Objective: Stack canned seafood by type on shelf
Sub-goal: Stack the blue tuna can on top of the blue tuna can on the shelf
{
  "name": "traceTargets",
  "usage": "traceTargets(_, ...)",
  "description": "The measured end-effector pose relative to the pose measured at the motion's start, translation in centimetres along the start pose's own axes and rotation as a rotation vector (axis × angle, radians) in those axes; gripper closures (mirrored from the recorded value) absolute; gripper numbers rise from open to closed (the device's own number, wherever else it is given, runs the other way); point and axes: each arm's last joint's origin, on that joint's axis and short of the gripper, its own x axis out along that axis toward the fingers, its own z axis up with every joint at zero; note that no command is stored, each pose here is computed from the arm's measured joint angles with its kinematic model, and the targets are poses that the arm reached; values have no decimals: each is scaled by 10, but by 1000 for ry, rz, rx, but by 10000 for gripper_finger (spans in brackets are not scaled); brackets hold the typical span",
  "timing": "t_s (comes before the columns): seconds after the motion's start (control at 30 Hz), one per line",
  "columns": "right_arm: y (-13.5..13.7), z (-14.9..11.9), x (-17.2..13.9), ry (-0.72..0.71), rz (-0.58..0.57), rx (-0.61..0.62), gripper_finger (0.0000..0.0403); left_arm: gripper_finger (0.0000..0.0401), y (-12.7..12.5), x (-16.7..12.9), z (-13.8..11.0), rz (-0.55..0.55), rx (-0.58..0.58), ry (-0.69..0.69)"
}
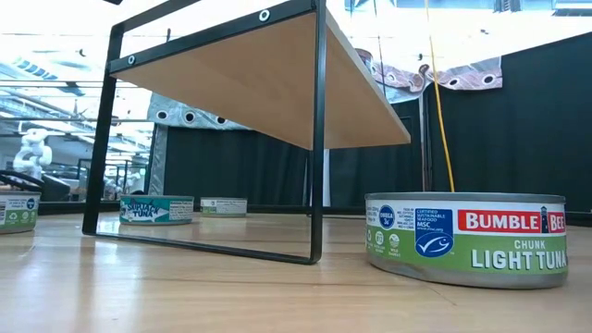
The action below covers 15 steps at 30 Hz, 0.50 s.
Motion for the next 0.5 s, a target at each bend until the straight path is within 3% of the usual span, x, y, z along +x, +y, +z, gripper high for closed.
traceTargets(0.17,0,1,-3,-2,7,-5,403,199,0,0,0,3,0,-3)
traceTargets(0.3,-1,2,-20,22,34,-77,403,199,0,-1,2,2,-6,-9)
traceTargets(0.4,0,3,-41,39,54,-185,402,199,0,-2,4,-1,-10,-12)
traceTargets(0.5,6,6,-66,1,139,-391,389,199,0,-3,5,-3,-9,-15)
